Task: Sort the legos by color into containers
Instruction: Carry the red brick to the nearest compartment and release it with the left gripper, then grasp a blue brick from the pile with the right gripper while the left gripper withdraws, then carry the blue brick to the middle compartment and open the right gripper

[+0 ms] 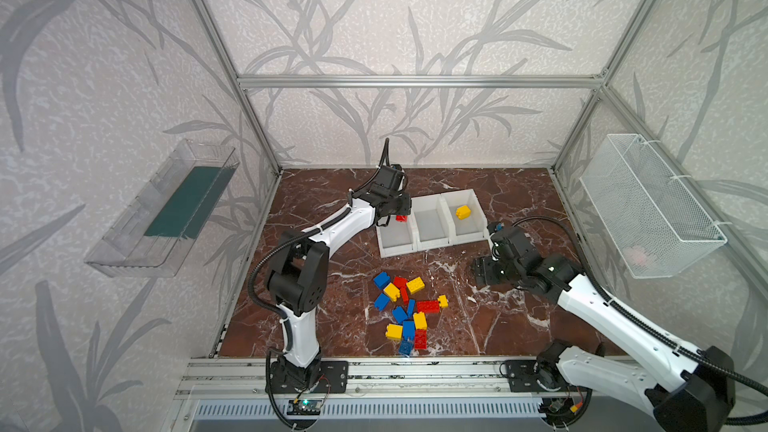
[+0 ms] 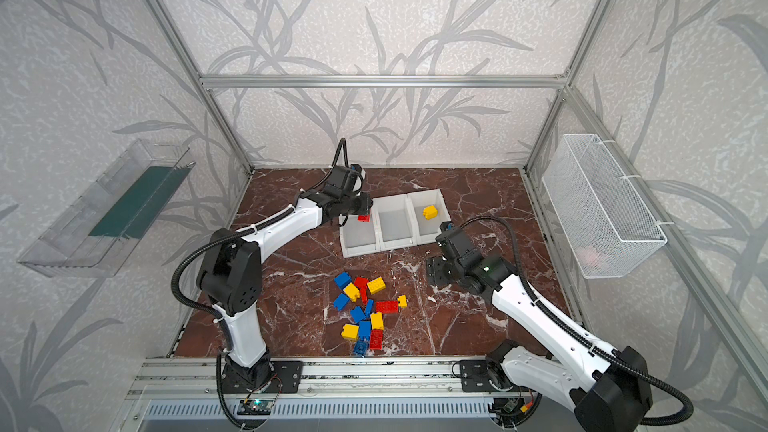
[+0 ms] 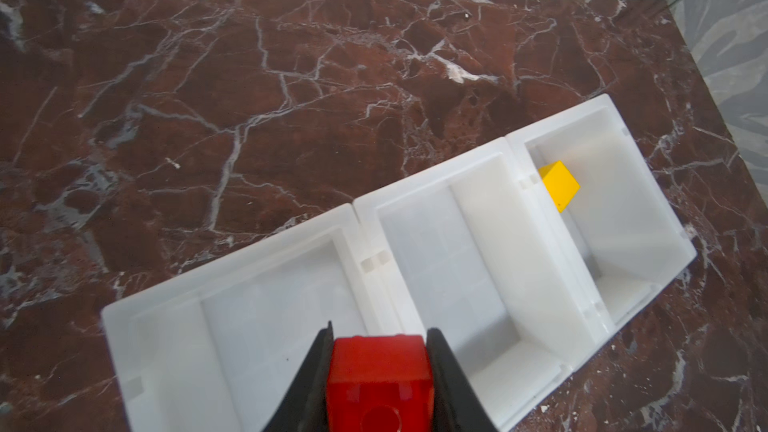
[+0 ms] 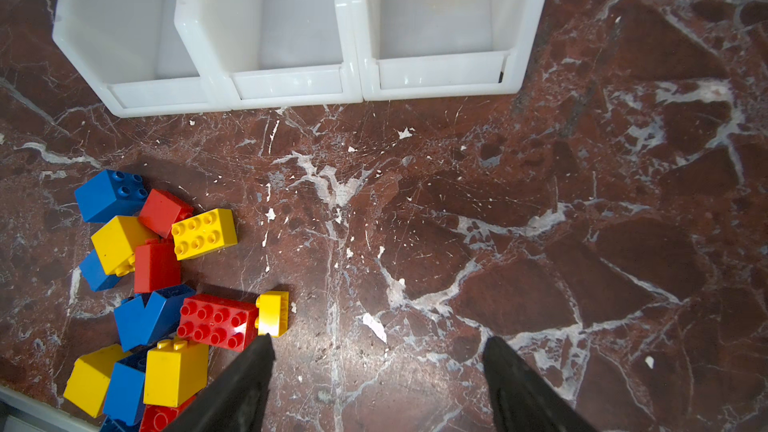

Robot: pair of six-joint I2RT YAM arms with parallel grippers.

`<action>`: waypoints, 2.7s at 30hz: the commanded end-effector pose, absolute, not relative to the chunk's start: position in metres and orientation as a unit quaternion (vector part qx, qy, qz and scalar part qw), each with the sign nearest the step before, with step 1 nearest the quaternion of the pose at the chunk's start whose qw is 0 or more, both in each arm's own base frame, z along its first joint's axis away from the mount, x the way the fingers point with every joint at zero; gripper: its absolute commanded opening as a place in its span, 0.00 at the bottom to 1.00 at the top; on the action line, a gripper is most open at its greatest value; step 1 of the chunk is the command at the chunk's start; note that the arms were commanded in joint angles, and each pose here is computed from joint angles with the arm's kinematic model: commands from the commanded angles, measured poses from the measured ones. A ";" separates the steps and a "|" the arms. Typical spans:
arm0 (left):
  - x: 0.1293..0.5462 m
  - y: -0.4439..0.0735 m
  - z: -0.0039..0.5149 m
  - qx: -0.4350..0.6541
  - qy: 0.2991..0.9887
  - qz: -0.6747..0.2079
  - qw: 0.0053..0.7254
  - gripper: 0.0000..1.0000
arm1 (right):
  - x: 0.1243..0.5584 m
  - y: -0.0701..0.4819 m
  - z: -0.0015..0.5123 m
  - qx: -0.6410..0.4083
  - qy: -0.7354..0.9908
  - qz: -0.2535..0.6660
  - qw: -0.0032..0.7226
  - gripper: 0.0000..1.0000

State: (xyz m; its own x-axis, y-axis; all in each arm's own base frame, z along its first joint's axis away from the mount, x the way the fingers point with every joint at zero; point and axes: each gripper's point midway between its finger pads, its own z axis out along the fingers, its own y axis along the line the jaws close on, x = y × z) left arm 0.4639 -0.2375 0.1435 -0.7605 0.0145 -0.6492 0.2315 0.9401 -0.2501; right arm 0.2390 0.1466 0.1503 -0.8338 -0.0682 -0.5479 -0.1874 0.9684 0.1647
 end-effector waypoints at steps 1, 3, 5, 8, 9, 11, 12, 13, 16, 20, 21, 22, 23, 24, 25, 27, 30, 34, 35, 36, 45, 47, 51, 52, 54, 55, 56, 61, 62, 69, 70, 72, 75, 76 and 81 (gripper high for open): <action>0.454 -0.232 0.140 0.067 0.928 -0.158 0.330 0.28 | 0.238 0.148 0.152 -0.070 0.951 0.111 0.280 0.80; 0.453 -0.230 0.139 0.061 0.928 -0.160 0.332 0.33 | 0.238 0.148 0.152 -0.070 0.951 0.111 0.280 0.80; 0.453 -0.228 0.140 0.058 0.927 -0.159 0.334 0.45 | 0.238 0.148 0.152 -0.071 0.951 0.110 0.280 0.80; 0.453 -0.226 0.148 0.056 0.924 -0.159 0.342 0.61 | 0.238 0.148 0.153 -0.072 0.951 0.109 0.281 0.80; 0.453 -0.225 0.151 0.055 0.923 -0.158 0.346 0.63 | 0.238 0.148 0.154 -0.072 0.951 0.109 0.281 0.80; 0.452 -0.224 0.157 0.054 0.920 -0.158 0.355 0.64 | 0.239 0.148 0.153 -0.072 0.951 0.107 0.280 0.80; 0.450 -0.222 0.161 0.052 0.918 -0.159 0.359 0.64 | 0.239 0.148 0.153 -0.073 0.952 0.107 0.279 0.80; 0.449 -0.221 0.163 0.050 0.917 -0.161 0.363 0.64 | 0.239 0.148 0.152 -0.074 0.952 0.106 0.277 0.80; 0.438 -0.214 0.169 0.043 0.912 -0.168 0.372 0.64 | 0.238 0.151 0.151 -0.083 0.954 0.107 0.269 0.80; 0.419 -0.197 0.177 0.033 0.903 -0.167 0.394 0.65 | 0.236 0.156 0.149 -0.088 0.955 0.105 0.261 0.80; 0.414 -0.189 0.176 0.030 0.903 -0.159 0.398 0.65 | 0.235 0.159 0.147 -0.091 0.956 0.105 0.259 0.79; 0.409 -0.181 0.173 0.024 0.905 -0.151 0.397 0.66 | 0.234 0.164 0.147 -0.095 0.956 0.106 0.257 0.79; 0.404 -0.174 0.173 0.019 0.906 -0.147 0.396 0.66 | 0.233 0.169 0.145 -0.103 0.956 0.106 0.254 0.79; 0.398 -0.167 0.172 0.014 0.908 -0.145 0.394 0.66 | 0.231 0.177 0.145 -0.113 0.955 0.106 0.252 0.79; 0.391 -0.160 0.171 0.009 0.908 -0.143 0.394 0.66 | 0.230 0.185 0.144 -0.125 0.955 0.102 0.250 0.79; 0.377 -0.146 0.171 -0.002 0.908 -0.136 0.396 0.67 | 0.226 0.203 0.143 -0.147 0.953 0.099 0.245 0.79; 0.352 -0.120 0.175 -0.025 0.904 -0.115 0.410 0.69 | 0.219 0.234 0.137 -0.173 0.952 0.106 0.230 0.79; 0.317 -0.088 0.172 -0.064 0.900 -0.100 0.419 0.71 | 0.216 0.280 0.123 -0.208 0.947 0.111 0.219 0.79; 0.310 -0.081 0.172 -0.075 0.900 -0.097 0.419 0.71 | 0.216 0.290 0.119 -0.217 0.946 0.111 0.215 0.79; 0.301 -0.075 0.170 -0.085 0.900 -0.094 0.418 0.71 | 0.218 0.301 0.116 -0.226 0.945 0.111 0.207 0.79; 0.253 -0.054 0.163 -0.152 0.877 -0.127 0.438 0.71 | 0.223 0.388 0.085 -0.304 0.931 0.116 0.164 0.78; 0.246 -0.052 0.158 -0.158 0.878 -0.127 0.433 0.71 | 0.224 0.401 0.078 -0.314 0.929 0.117 0.155 0.78; 0.236 -0.052 0.152 -0.169 0.877 -0.142 0.427 0.71 | 0.227 0.419 0.064 -0.335 0.925 0.108 0.141 0.78; 0.235 -0.054 0.151 -0.170 0.875 -0.151 0.427 0.71 | 0.230 0.422 0.062 -0.338 0.925 0.105 0.141 0.78; 0.232 -0.057 0.149 -0.172 0.874 -0.164 0.424 0.71 | 0.235 0.426 0.059 -0.341 0.924 0.097 0.141 0.78; 0.231 -0.057 0.148 -0.174 0.873 -0.169 0.424 0.71 | 0.237 0.428 0.057 -0.344 0.924 0.092 0.140 0.78; 0.229 -0.057 0.146 -0.175 0.873 -0.170 0.422 0.71 | 0.238 0.430 0.056 -0.346 0.923 0.089 0.141 0.78; 0.222 -0.058 0.140 -0.183 0.874 -0.180 0.413 0.71 | 0.249 0.435 0.046 -0.350 0.924 0.075 0.135 0.75; 0.221 -0.058 0.140 -0.185 0.873 -0.182 0.413 0.71 | 0.251 0.435 0.044 -0.350 0.924 0.074 0.132 0.73; 0.217 -0.057 0.137 -0.192 0.871 -0.188 0.411 0.71 | 0.258 0.432 0.031 -0.338 0.930 0.078 0.121 0.59; 0.218 -0.057 0.137 -0.192 0.871 -0.188 0.411 0.71 | 0.258 0.432 0.030 -0.338 0.930 0.078 0.121 0.57; 0.218 -0.058 0.137 -0.192 0.871 -0.189 0.411 0.71 | 0.259 0.432 0.029 -0.338 0.930 0.078 0.122 0.53; 0.218 -0.058 0.135 -0.192 0.872 -0.188 0.408 0.71 | 0.259 0.431 0.030 -0.338 0.930 0.078 0.126 0.48; 0.219 -0.058 0.134 -0.192 0.873 -0.188 0.407 0.71 | 0.259 0.431 0.032 -0.338 0.929 0.078 0.128 0.47; 0.219 -0.059 0.133 -0.190 0.874 -0.189 0.405 0.71 | 0.263 0.426 0.058 -0.339 0.924 0.080 0.158 0.45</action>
State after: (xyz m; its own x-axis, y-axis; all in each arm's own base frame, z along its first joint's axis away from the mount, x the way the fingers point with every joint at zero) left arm 0.2216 -0.0603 0.1419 -0.5841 -0.4786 -0.6556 -0.1577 0.8592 -0.4868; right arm 0.2613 0.4328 0.0329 -0.7375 -0.6015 -0.3071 -0.6454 0.7617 0.0579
